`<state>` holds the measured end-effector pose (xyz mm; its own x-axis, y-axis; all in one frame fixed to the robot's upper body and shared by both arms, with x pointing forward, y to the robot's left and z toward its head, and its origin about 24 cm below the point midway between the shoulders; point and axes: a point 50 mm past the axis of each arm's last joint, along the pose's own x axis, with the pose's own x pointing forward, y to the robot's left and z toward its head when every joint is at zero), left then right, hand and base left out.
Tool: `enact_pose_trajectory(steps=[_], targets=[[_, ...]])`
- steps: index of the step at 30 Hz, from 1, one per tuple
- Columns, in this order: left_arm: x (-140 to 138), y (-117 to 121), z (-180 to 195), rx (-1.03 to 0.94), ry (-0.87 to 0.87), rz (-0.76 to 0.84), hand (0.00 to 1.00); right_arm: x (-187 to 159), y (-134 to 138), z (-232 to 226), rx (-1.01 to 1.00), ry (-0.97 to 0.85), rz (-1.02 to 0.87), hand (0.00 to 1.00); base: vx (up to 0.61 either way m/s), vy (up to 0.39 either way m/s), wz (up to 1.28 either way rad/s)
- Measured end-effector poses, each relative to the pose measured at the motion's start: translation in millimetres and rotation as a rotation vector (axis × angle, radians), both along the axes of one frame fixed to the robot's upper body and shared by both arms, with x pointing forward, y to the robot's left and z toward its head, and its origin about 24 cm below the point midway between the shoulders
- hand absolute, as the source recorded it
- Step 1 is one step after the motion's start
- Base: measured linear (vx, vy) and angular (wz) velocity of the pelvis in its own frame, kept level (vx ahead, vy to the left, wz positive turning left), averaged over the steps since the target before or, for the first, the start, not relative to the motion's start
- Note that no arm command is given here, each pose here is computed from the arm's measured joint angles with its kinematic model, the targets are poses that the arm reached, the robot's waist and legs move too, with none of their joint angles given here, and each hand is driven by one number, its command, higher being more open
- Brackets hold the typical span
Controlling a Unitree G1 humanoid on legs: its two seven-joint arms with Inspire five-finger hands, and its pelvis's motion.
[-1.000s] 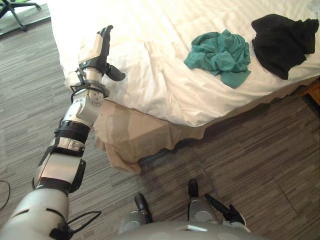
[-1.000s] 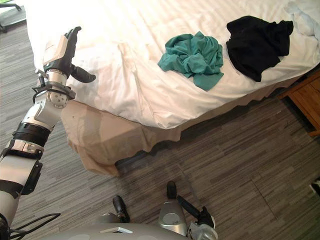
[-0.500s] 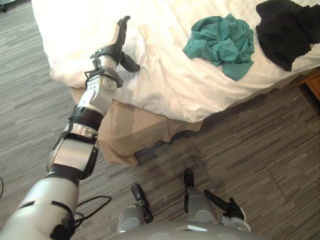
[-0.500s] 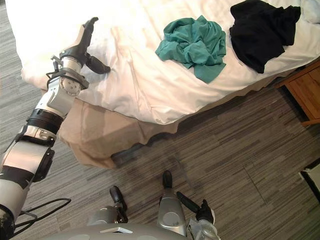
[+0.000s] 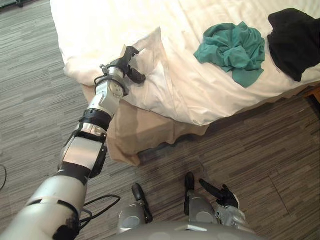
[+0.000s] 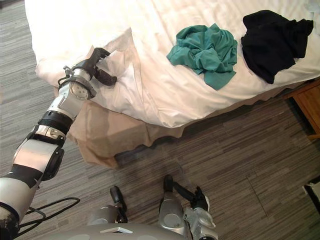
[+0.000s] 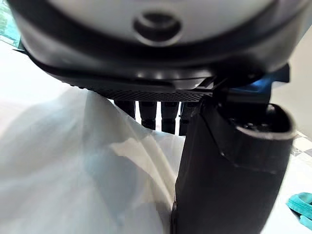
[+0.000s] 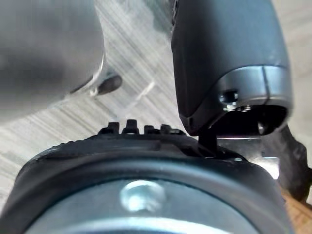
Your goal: Tidy up the quilt and then pick up the clothes from the bed and put them into the laundry hamper
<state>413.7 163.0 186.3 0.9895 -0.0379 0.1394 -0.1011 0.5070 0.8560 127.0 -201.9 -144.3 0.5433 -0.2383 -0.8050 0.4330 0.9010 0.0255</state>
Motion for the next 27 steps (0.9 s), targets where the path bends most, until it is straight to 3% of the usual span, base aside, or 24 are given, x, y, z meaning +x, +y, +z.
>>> enact_pose_trajectory(steps=[8, 13, 17, 20, 23, 27], targets=[[-1, -10, -9, 0.074, 0.045, -0.052, 0.00, -3, 2, -2, 0.017, 0.023, 0.010, 1.00, 0.01, 0.003, 0.15], [-15, 21, -31, 0.154, 0.089, -0.043, 0.00, -8, -1, -6, 0.039, 0.048, -0.013, 1.00, 0.01, -0.006, 0.05], [-49, 48, -61, 0.195, 0.128, -0.096, 0.00, -17, -11, -8, 0.030, 0.085, -0.048, 1.00, 0.01, -0.011, 0.15], [-90, 68, -89, 0.210, 0.196, -0.157, 0.00, -22, -18, -9, 0.024, 0.104, -0.043, 1.00, 0.00, 0.008, 0.16], [-129, 86, -124, 0.098, 0.317, -0.133, 0.00, -24, -19, -10, 0.011, 0.122, -0.006, 1.00, -0.02, 0.004, 0.13], [-168, 97, -144, -0.074, 0.349, -0.092, 0.00, -27, -15, -13, 0.013, 0.145, 0.052, 1.00, -0.07, -0.018, 0.06]])
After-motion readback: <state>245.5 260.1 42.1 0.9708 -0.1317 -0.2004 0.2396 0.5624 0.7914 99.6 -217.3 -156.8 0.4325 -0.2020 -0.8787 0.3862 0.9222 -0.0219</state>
